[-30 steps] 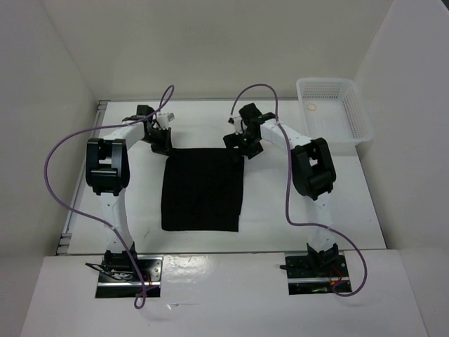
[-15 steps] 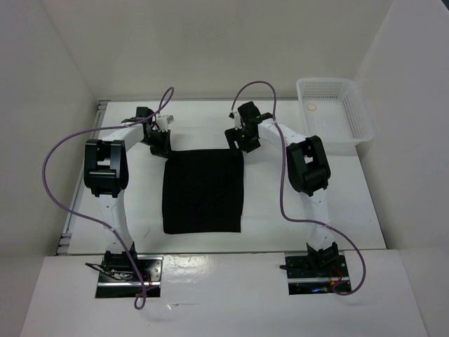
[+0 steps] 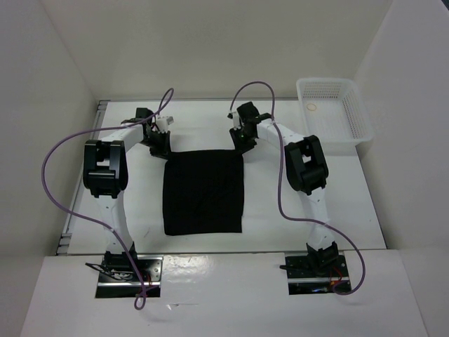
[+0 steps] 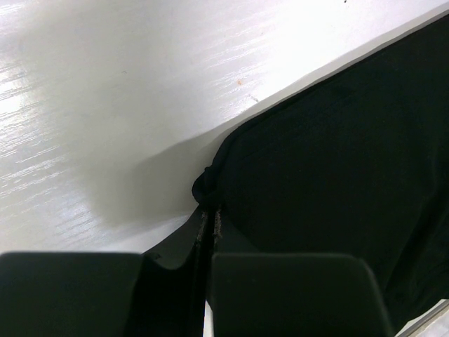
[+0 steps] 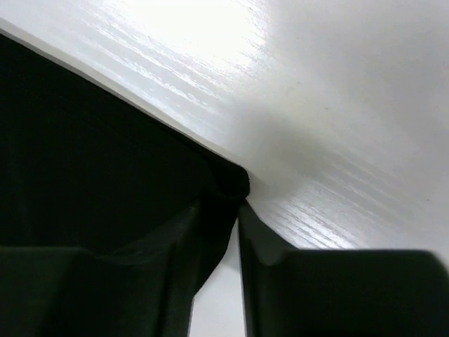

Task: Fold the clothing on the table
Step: Fold the skirt

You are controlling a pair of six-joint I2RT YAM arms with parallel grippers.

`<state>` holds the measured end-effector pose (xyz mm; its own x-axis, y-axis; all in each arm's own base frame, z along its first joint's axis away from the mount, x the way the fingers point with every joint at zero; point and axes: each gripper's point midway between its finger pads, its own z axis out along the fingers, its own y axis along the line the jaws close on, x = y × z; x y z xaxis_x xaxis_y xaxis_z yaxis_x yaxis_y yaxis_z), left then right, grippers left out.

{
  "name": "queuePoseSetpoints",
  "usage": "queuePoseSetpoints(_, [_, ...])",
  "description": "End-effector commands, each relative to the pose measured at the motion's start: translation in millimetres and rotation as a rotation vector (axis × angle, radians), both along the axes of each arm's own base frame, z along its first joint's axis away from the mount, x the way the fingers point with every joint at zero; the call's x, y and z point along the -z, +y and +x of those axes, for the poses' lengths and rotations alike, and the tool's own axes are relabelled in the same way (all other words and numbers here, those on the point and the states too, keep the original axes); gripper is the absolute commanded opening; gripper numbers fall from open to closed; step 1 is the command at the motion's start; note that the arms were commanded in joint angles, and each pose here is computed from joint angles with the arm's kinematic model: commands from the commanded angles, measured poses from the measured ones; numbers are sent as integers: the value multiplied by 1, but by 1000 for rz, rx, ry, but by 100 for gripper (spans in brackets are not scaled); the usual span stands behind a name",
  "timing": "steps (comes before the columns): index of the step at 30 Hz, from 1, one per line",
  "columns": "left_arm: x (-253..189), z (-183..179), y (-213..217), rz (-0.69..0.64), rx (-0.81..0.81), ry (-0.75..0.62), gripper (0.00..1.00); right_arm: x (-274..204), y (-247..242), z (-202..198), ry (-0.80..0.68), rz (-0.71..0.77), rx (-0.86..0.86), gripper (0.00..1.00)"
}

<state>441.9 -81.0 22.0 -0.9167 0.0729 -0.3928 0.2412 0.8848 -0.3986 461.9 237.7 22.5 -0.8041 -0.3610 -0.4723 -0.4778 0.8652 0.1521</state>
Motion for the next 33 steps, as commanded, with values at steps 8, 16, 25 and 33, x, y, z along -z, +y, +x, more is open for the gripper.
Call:
queuePoseSetpoints(8, [-16, 4, -5, 25, 86, -47, 0, -3, 4, 10, -32, 7, -41, 0])
queuePoseSetpoints(16, [-77, 63, -2, 77, 82, -228, 0, -66, -11, 91, -244, -39, 75, 0])
queuePoseSetpoints(25, [-125, 76, -7, 58, 113, -332, 0, -136, -32, 107, -391, -80, 143, 0])
queuePoseSetpoints(33, [-115, 1, 4, 151, 212, -306, 0, -156, -42, 21, -369, -133, -38, 0])
